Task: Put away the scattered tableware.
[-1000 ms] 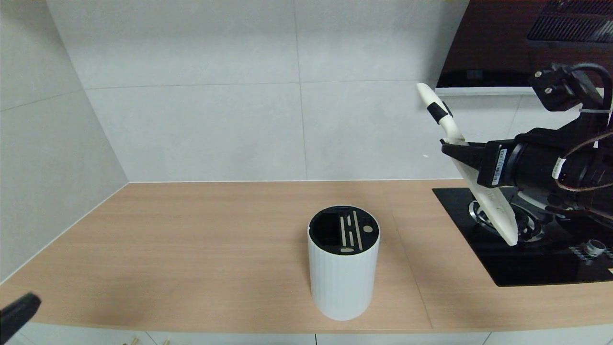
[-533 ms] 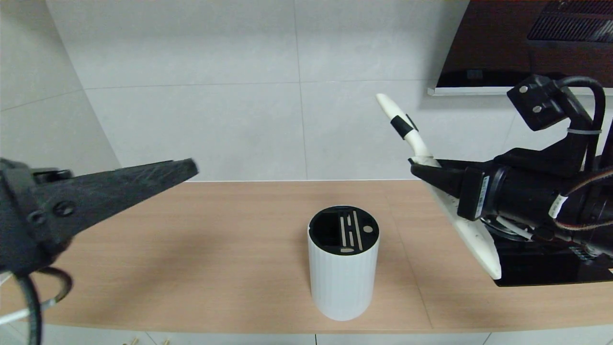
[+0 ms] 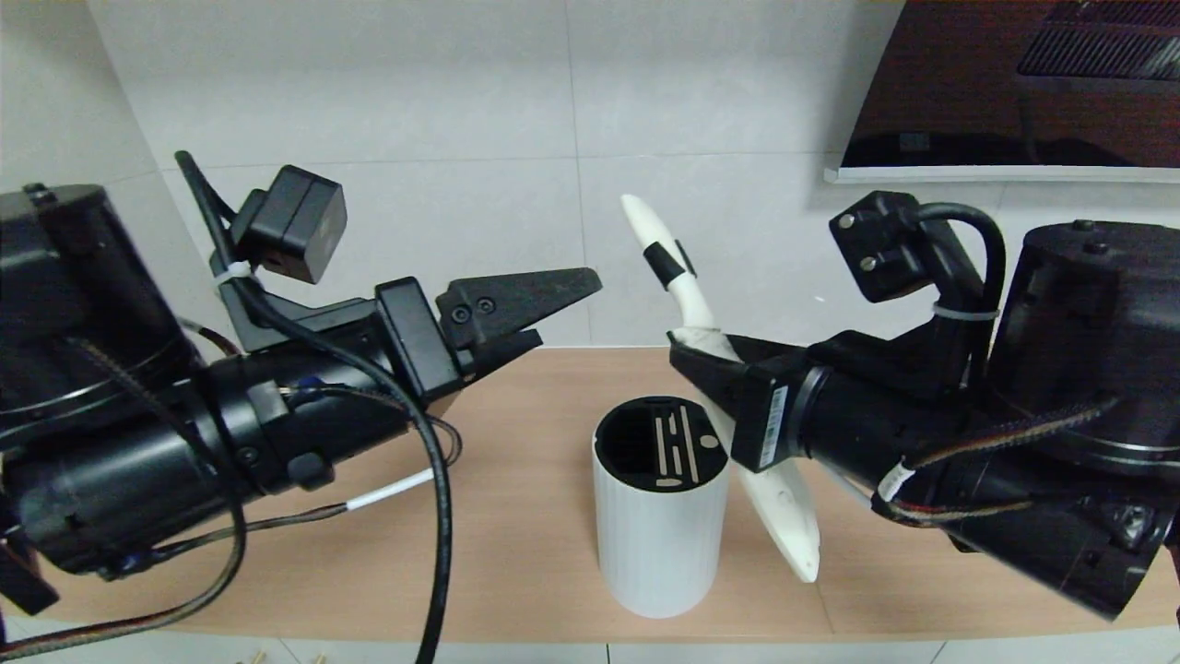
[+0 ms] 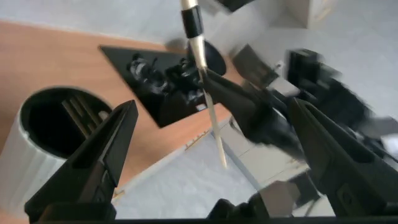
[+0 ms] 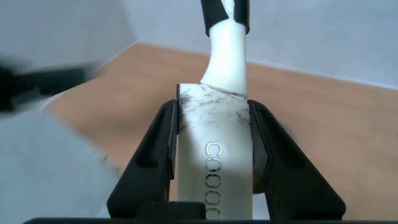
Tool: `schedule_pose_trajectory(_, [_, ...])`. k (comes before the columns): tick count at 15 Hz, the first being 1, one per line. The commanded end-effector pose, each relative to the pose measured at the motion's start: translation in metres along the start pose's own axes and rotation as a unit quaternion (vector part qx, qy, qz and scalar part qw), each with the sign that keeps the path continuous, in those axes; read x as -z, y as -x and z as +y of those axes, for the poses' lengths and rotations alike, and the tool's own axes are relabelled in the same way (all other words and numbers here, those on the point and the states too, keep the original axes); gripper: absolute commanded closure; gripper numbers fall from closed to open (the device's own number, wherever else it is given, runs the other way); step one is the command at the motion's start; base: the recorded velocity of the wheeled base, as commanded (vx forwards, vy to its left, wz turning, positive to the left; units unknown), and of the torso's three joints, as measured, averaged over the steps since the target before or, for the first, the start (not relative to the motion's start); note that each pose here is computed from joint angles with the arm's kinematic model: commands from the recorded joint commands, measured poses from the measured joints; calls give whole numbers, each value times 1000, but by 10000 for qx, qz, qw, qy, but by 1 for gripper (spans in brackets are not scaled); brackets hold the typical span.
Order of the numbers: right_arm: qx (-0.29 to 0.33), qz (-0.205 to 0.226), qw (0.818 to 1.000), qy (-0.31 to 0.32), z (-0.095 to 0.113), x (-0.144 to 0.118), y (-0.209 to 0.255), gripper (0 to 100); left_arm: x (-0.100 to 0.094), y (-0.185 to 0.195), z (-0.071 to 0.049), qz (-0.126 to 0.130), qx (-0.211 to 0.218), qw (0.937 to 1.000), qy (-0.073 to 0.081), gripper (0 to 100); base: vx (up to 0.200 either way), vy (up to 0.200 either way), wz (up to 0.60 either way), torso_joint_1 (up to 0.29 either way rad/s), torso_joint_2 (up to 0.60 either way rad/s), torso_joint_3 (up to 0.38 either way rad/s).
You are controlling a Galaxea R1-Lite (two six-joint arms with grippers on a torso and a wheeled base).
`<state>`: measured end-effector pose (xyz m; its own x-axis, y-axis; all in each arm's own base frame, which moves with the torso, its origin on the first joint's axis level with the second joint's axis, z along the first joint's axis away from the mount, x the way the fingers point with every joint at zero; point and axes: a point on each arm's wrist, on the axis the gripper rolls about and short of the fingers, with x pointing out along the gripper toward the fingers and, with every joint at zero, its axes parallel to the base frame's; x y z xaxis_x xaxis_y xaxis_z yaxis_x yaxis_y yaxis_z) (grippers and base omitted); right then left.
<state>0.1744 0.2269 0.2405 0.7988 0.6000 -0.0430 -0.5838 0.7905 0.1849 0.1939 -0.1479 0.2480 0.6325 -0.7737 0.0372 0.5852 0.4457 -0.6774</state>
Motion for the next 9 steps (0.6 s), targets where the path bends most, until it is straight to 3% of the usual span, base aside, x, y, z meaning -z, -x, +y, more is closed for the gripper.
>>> schedule_pose_trajectory(1, [-106, 204, 9997, 54, 8, 13, -6, 100, 14, -21, 11, 124, -140, 9998, 49, 0, 0, 0, 0, 0, 0, 0])
schedule_pose_trajectory(4, [-186, 301, 9994, 41, 14, 19, -8, 100, 23, -32, 14, -100, -171, 9998, 12, 0, 0, 0, 0, 0, 0, 0])
schedule_pose_trajectory(9, [-411, 381, 9984, 47, 26, 23, -2, 100, 25, -33, 15, -89, -170, 9998, 6, 0, 0, 0, 0, 0, 0, 0])
